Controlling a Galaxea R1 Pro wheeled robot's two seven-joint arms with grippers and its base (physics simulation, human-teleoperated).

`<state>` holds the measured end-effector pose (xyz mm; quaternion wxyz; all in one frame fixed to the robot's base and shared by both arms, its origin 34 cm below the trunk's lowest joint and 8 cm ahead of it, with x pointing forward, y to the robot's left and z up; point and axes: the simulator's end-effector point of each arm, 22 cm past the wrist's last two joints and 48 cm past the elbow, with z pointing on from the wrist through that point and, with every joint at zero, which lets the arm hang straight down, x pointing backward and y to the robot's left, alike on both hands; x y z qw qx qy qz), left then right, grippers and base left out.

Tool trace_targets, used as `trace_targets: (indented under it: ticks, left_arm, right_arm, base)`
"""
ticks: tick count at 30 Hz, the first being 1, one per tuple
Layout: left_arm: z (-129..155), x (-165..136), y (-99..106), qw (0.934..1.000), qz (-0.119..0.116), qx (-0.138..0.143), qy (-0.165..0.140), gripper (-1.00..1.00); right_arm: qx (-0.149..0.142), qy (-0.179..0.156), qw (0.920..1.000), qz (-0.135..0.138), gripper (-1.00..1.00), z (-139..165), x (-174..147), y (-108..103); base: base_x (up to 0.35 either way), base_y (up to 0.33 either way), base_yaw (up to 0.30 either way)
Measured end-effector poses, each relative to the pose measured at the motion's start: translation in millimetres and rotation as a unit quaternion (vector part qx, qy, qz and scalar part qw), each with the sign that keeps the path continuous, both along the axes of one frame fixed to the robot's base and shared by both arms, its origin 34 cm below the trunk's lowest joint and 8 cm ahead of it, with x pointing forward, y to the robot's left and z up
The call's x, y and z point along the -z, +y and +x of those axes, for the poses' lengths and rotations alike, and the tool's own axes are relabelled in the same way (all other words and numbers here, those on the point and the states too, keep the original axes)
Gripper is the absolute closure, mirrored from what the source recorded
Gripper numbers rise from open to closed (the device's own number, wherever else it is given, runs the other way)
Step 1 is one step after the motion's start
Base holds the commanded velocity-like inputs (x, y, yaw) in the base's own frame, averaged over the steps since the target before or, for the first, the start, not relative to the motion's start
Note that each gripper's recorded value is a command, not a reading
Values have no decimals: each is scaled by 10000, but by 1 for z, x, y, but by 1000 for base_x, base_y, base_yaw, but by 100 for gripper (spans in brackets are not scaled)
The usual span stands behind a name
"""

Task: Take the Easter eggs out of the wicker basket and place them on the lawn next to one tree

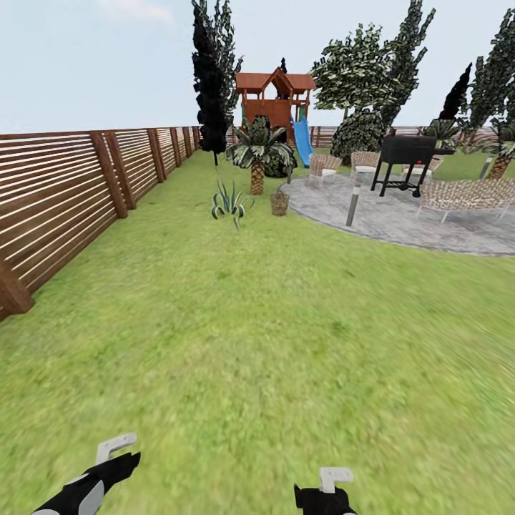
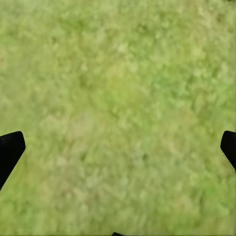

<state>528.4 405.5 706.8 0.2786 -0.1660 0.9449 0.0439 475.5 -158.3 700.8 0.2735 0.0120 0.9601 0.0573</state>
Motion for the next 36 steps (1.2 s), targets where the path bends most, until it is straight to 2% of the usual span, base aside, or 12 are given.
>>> trace_targets:
  ticks: [36]
  left_arm:
    - [0, 0, -1, 10000, -3, 7, -6, -100]
  right_arm:
    - [3, 3, 10000, -6, -100, 0, 0, 0]
  base:
    - [331, 0, 0]
